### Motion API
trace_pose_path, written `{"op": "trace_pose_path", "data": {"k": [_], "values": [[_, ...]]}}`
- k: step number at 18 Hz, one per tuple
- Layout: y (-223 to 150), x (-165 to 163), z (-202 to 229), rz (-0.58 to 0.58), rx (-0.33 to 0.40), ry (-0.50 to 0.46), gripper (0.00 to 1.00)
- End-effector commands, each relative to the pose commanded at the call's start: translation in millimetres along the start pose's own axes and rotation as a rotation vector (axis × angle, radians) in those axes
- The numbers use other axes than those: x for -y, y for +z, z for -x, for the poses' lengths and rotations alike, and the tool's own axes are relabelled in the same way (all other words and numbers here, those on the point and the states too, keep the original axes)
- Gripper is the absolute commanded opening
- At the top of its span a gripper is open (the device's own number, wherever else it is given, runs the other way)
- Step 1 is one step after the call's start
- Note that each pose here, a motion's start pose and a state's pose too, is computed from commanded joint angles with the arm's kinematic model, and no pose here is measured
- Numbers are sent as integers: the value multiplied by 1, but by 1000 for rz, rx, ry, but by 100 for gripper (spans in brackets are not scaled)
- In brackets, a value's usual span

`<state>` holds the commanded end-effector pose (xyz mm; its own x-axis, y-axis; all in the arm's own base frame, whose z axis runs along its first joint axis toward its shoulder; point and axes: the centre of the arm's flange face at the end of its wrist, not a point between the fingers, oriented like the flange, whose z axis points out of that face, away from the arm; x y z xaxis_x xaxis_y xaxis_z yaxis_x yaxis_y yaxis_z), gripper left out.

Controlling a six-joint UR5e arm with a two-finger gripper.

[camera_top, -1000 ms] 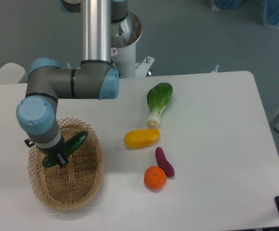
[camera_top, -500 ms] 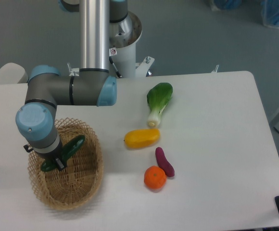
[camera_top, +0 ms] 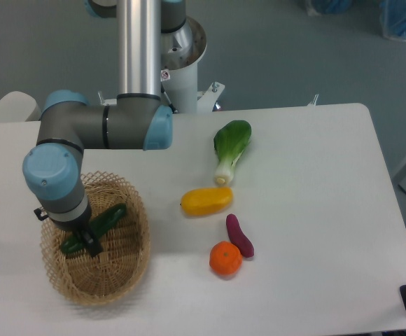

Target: Place the cucumber in the basket

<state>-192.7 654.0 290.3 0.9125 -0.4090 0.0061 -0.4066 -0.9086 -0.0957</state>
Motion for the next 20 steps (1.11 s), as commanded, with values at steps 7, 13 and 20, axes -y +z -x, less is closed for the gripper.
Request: {"op": "trace_pose_path", "data": {"k": [7, 13, 20], "values": [[-25, -62, 91, -24, 56, -83, 100], [-20, -120, 157, -8, 73, -2, 100], [-15, -195, 232, 25, 102, 96, 100]]}}
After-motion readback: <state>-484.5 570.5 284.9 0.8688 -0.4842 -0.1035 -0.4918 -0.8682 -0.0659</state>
